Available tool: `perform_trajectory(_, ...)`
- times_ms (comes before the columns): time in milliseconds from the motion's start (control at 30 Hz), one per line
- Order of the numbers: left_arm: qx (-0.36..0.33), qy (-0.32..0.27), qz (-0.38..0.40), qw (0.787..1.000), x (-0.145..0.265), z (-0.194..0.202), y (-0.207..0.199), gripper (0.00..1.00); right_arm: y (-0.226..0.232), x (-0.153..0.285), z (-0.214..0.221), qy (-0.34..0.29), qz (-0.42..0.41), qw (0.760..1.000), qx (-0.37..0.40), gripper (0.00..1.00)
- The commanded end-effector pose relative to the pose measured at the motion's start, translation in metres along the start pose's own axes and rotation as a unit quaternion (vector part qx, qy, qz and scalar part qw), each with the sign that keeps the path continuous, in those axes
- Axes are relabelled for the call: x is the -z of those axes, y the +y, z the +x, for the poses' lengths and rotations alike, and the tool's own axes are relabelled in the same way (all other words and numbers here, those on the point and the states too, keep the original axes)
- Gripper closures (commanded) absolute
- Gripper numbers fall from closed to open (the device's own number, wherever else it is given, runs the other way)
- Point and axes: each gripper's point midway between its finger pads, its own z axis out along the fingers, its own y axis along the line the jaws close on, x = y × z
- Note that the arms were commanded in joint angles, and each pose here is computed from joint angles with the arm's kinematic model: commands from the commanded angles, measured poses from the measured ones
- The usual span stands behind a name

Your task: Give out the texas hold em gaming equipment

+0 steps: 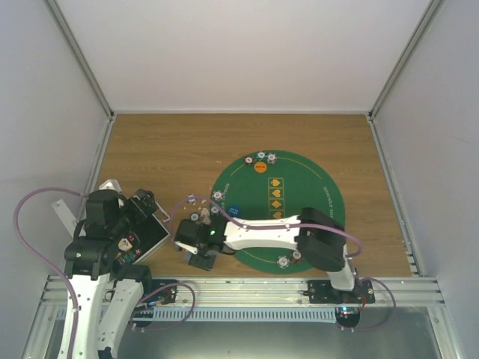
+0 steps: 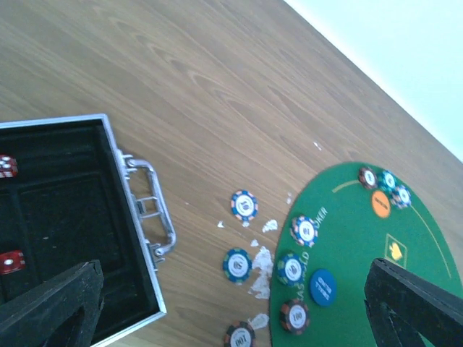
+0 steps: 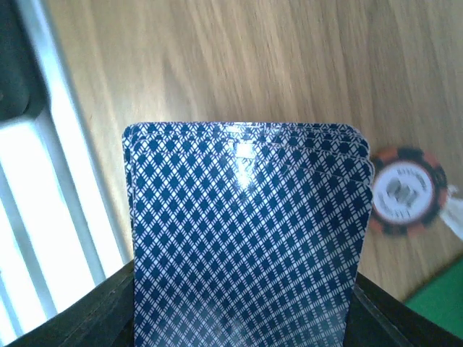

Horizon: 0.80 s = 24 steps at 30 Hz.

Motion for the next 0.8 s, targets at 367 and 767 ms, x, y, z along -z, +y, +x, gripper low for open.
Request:
perform_trajectory(367, -0.005, 0.256, 0.313, 0.915, -0.021, 0.117, -0.069, 0.16, -0.062, 0.092, 0.017, -0.133, 0.011, 0.991, -0.029, 0.4)
perform_trajectory(767, 0.024, 0.334, 0.413, 0.847, -0.014, 0.15, -0.078, 0.17, -0.066, 0.114, 0.0, -0.169, -0.006, 0.985, -0.02, 0.4)
